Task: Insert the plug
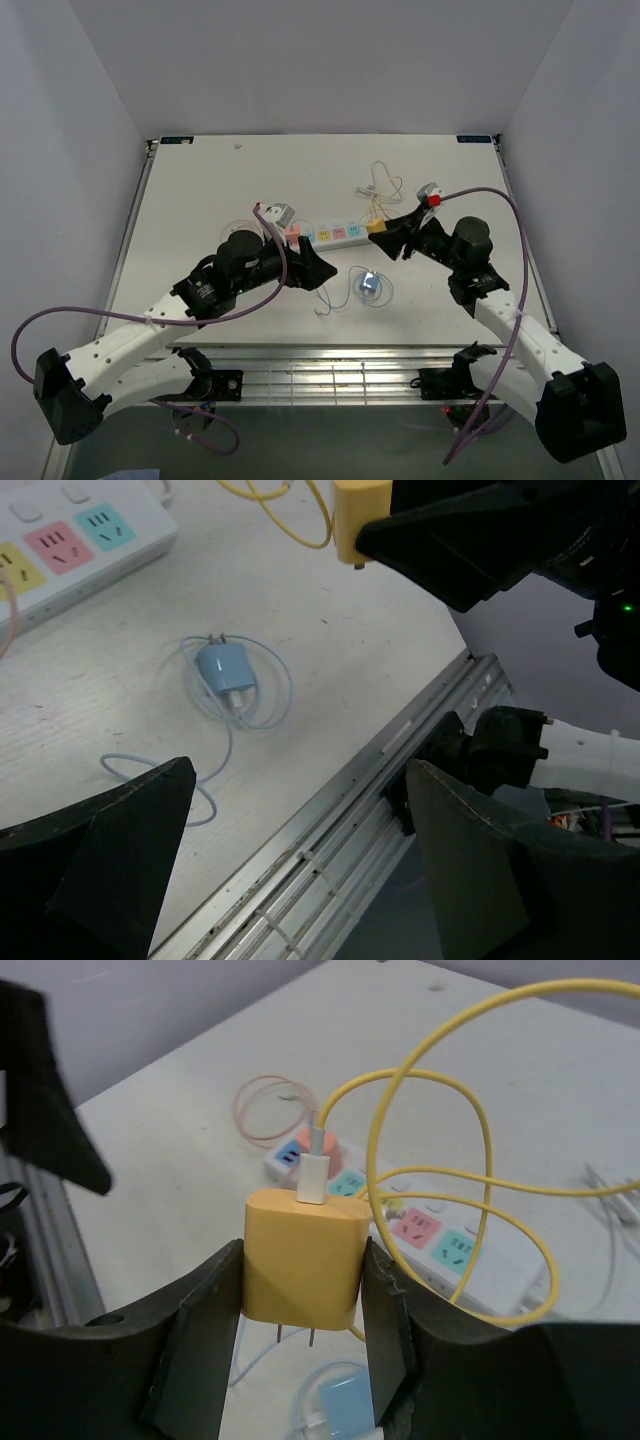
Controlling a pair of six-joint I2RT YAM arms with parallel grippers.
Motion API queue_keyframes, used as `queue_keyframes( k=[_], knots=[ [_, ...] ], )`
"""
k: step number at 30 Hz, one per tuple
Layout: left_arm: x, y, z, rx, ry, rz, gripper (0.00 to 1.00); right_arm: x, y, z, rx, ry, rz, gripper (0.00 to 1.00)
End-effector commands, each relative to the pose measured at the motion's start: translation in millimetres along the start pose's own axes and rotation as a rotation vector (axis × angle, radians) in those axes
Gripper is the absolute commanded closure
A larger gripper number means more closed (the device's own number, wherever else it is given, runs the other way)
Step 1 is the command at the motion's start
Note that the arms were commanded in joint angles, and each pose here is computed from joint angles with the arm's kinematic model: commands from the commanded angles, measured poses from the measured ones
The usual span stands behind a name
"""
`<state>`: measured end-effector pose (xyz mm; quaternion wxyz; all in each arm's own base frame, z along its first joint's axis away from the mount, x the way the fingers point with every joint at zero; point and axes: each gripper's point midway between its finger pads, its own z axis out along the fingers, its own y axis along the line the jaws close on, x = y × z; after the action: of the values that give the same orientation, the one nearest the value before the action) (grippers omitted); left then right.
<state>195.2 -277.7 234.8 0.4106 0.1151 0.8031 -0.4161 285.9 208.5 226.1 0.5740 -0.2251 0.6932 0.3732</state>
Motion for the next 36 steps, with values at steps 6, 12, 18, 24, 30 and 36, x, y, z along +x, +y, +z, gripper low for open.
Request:
queue_keyframes(
  k=[6,12,18,24,30,36],
  knots=[
    [-20,-62,10,0.289,-0.011,-0.005,0.02,13,87,-38,-0.439,-0.004,-0.305,0.76],
    [-19,-59,35,0.265,0.011,-0.049,0.02,19,96,-40,-0.456,-0.008,-0.326,0.76],
    [-32,-56,43,0.235,-0.067,-0.157,0.08,21,98,-38,-0.434,-0.005,-0.324,0.76],
    [-34,-49,55,0.175,-0.084,-0.175,0.36,15,103,-36,-0.420,-0.023,-0.332,0.77],
    [-23,-57,65,0.185,-0.044,-0.150,0.66,14,99,-32,-0.378,-0.016,-0.311,0.77],
    [-19,-63,70,0.202,-0.022,-0.124,1.00,20,91,-27,-0.324,0.046,-0.273,0.73]
  ],
)
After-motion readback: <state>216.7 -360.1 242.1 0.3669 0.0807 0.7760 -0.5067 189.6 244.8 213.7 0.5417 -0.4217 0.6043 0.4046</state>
